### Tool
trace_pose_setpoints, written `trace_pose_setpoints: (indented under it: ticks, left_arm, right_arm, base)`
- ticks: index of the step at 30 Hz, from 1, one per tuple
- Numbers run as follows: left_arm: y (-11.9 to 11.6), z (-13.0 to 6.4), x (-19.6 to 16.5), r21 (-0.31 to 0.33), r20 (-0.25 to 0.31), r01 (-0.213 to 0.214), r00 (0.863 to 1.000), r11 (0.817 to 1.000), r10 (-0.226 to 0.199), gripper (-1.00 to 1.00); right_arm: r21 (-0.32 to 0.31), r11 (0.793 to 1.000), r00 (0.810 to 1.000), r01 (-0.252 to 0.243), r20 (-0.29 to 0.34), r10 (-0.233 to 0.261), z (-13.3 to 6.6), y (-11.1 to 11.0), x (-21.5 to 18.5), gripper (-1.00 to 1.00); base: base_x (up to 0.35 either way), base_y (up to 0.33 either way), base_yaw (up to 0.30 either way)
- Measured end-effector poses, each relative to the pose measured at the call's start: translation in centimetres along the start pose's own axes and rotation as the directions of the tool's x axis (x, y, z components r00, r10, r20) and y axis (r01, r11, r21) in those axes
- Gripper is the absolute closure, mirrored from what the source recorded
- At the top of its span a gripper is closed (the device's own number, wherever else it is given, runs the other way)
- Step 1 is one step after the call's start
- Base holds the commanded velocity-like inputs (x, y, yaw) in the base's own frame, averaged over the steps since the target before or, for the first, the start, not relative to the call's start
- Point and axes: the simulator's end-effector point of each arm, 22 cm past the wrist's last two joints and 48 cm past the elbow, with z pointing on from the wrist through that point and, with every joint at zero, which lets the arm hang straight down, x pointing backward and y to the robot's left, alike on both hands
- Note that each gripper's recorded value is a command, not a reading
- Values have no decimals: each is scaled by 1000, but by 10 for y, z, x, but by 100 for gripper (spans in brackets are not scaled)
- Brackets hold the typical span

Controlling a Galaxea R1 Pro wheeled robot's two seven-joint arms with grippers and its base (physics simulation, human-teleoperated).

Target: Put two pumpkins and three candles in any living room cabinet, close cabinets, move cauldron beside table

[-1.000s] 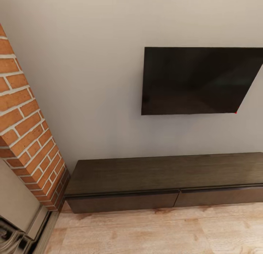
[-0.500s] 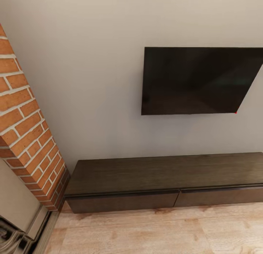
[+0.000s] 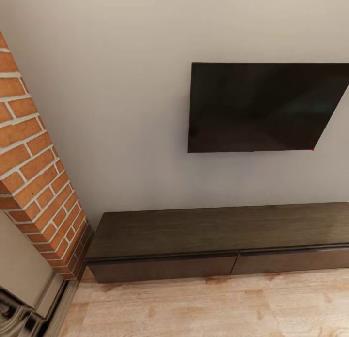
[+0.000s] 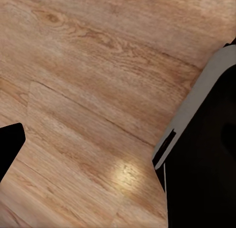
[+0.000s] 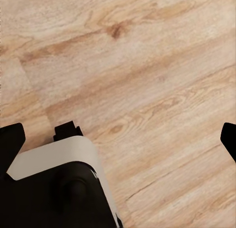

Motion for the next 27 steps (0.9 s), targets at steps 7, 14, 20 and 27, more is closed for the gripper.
trace_pose_setpoints:
  ticks: [7,14,20,27]
  left_arm:
    - [0,0,0,1,0,0,1000,1000,0,-100]
    - [0,0,0,0,0,1,1000,1000,-1,-100]
    - [0,0,0,0,0,0,1000,1000,0,-100]
    - [0,0,0,0,0,0,1000,1000,0,-100]
  right_arm:
    - [3,1000,1000,-2,2,2,1,-3,-1,-100]
    - [-5,1000,1000,-2,8,2,1,-2,-2,-100]
    - [-12,1000,998,-17,58,18,0,2,-13,-100]
    - [-16,1000,996,-25,86,27,-1,4,-19,-100]
  base:
    - [0,0,0]
    - [0,0,0]
    - [0,0,0]
    - [0,0,0]
